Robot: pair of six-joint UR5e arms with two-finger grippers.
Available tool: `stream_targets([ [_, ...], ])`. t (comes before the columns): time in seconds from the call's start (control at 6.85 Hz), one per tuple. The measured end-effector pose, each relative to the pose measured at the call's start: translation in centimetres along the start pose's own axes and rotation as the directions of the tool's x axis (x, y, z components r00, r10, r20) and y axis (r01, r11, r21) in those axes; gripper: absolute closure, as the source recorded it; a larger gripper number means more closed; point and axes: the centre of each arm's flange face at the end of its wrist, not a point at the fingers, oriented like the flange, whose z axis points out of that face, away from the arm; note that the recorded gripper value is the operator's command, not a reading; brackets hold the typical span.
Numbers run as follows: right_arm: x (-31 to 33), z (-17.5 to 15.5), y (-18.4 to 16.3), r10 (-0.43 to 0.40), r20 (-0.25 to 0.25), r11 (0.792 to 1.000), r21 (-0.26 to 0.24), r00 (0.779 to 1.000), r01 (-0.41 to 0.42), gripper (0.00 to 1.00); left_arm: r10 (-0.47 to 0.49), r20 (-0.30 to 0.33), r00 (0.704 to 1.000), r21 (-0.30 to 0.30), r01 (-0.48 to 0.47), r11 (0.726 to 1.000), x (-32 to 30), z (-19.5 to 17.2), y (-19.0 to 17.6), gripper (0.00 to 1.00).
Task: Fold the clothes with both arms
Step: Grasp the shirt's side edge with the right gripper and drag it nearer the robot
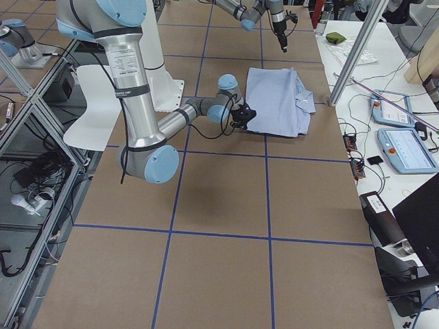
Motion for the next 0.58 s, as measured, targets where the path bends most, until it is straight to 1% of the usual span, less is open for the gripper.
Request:
stream_targets([
  [0.15, 3.5, -2.7, 2.7, -0.045, -0.017, 0.997, -0.061, 0.999, 0.044, 1.00, 0.004, -0.014, 1.000, -0.001, -0.004, 1.000, 0.0, -1.3, 1.1, 0.47],
  [0.29, 6.8, -4.9, 5.6, -0.094, -0.050, 0.986, -0.139, 0.994, 0.087, 1.00, 0.007, -0.021, 1.000, -0.005, -0.007, 1.000, 0.1, -2.4, 2.1, 0.47],
  [0.44, 9.3, -7.5, 7.8, -0.137, -0.093, 0.963, -0.247, 0.986, 0.110, 1.00, 0.011, -0.027, 1.000, -0.011, -0.011, 1.000, 0.1, -3.2, 3.2, 0.46],
  [0.58, 10.8, -9.6, 9.6, -0.175, -0.149, 0.920, -0.376, 0.973, 0.107, 1.00, 0.012, -0.037, 0.999, -0.028, -0.013, 1.000, 0.3, -3.5, 4.3, 0.46],
])
